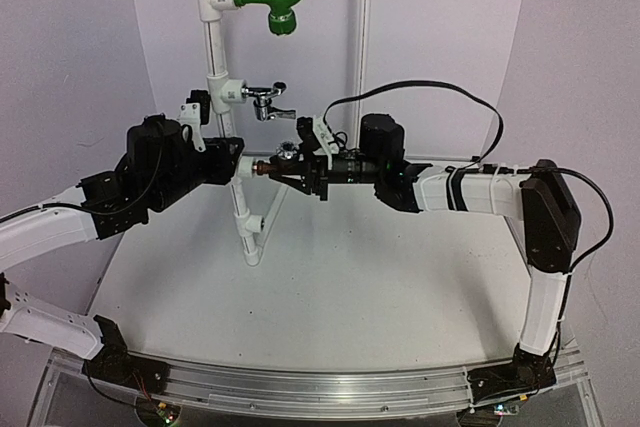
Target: Install the water faucets
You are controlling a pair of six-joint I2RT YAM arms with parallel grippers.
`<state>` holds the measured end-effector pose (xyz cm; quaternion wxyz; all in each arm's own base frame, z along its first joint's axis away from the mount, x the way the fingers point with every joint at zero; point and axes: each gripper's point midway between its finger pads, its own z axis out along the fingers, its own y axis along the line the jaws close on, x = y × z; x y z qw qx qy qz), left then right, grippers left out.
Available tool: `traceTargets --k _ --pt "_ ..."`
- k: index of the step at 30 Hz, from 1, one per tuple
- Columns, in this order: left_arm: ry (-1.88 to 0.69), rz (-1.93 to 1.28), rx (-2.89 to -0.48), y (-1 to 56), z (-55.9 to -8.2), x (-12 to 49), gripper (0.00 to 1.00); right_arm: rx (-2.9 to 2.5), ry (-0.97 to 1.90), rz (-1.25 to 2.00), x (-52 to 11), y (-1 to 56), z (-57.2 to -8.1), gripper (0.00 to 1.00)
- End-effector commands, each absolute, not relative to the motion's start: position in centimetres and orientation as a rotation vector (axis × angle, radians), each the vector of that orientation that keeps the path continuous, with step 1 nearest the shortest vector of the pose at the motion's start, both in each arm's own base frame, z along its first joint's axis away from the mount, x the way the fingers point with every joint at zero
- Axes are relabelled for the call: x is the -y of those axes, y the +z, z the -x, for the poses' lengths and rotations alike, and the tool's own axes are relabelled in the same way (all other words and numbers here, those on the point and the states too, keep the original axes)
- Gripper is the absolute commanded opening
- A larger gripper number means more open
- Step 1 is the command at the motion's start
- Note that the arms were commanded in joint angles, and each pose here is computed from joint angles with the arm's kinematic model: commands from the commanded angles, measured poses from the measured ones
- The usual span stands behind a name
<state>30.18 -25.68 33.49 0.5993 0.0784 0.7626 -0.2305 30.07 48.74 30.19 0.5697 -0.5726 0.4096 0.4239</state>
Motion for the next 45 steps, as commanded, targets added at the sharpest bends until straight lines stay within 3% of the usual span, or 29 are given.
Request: traceTargets --k 1,10,17,25,26,28,30,31,34,38,45 --pt "-0.819 -0.300 -1.863 32.0 -26.8 30.3 0.00 -1.187 1.328 1.017 -50.3 33.8 -31.1 0.00" --pt "-0.827 -0.321 -1.865 32.0 -26.8 30.9 0.00 -1.672 1.747 0.510 -50.1 32.0 -34.0 0.00" --pt "-0.824 -0.321 -1.864 32.0 -26.9 30.9 0.00 -2.092 2.229 -0.011 -50.7 29.1 -34.8 0.00" --pt "-0.783 -0.326 -1.869 31.4 -27.1 30.6 0.00 -2.062 2.373 -0.318 -49.4 32.4 -34.9 0.00" --pt "-0.779 -0.325 -1.871 31.3 -27.2 30.6 0.00 -2.038 2.366 -0.328 -49.0 33.2 -34.9 0.04" --pt "-0.774 -0.316 -1.869 31.3 -27.2 30.3 0.00 -1.997 2.343 -0.320 -48.4 34.4 -35.0 0.25" --pt "-0.774 -0.307 -1.862 31.5 -27.1 30.1 0.00 -1.961 2.318 -0.243 -48.1 35.3 -34.8 0.54" --pt "-0.775 -0.303 -1.858 31.6 -27.1 29.9 0.00 -1.946 2.295 -0.192 -48.0 35.5 -34.7 0.64" --pt "-0.782 -0.297 -1.848 32.0 -26.8 29.6 0.00 -1.891 2.192 -0.053 -47.0 35.7 -34.5 0.85" --pt "-0.797 -0.295 -1.841 32.2 -26.5 29.3 0.00 -1.832 2.023 0.103 -44.4 35.0 -34.5 0.97" --pt "-0.817 -0.307 -1.838 32.3 -26.0 29.3 0.00 -1.618 1.503 0.534 -39.6 34.1 -34.5 0.98"
